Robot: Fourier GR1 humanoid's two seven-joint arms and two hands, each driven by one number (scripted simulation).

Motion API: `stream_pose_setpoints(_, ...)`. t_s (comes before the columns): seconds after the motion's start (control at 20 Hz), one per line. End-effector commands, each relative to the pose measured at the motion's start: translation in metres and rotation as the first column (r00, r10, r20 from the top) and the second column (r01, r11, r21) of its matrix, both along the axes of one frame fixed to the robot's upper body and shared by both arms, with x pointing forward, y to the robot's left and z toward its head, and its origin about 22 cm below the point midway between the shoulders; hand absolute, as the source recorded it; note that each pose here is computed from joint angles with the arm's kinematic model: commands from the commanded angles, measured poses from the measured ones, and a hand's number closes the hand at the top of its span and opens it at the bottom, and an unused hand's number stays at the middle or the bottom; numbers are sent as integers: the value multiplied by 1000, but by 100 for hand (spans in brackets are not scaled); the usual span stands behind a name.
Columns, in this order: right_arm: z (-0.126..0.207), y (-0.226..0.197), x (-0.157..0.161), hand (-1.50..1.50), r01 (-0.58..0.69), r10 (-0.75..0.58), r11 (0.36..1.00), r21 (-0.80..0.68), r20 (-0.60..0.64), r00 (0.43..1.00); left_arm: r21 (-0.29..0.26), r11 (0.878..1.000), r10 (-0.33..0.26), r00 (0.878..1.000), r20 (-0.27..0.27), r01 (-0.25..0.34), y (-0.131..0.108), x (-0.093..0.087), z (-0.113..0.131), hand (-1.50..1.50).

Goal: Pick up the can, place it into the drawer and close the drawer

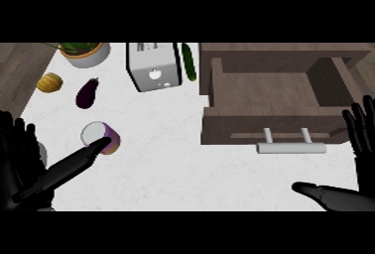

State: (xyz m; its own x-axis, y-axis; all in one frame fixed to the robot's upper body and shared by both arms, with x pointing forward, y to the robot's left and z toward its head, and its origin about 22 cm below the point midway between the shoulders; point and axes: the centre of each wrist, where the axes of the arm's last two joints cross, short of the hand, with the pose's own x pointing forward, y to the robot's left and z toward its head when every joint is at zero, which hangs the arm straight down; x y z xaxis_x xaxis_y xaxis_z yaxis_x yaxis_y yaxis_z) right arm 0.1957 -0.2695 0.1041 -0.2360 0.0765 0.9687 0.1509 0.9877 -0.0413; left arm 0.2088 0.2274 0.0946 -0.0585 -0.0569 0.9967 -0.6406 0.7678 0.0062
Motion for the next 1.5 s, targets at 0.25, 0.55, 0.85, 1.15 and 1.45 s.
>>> stream_pose_setpoints(0.25,4,-25,4,-150,-6,6,1000,11,25,1000,-12,1000,17,997,-78,-18,-28,23,-53,-150)
stream_pose_setpoints(0.55,16,-6,-19,-150,-8,8,1000,-8,1,1000,-10,999,44,994,-105,-45,-21,32,-82,-150)
stream_pose_setpoints(0.85,19,-17,-35,-150,34,-34,999,-13,35,999,-16,996,89,989,-118,-92,-7,30,-121,-150)
stream_pose_setpoints(1.15,25,-31,-24,-150,10,-9,1000,-17,26,1000,-33,992,115,985,-126,-120,-1,22,-161,-150)
stream_pose_setpoints(1.45,16,-20,-29,-150,18,-18,1000,-6,25,1000,-58,992,99,980,-171,-111,5,12,-194,-150)
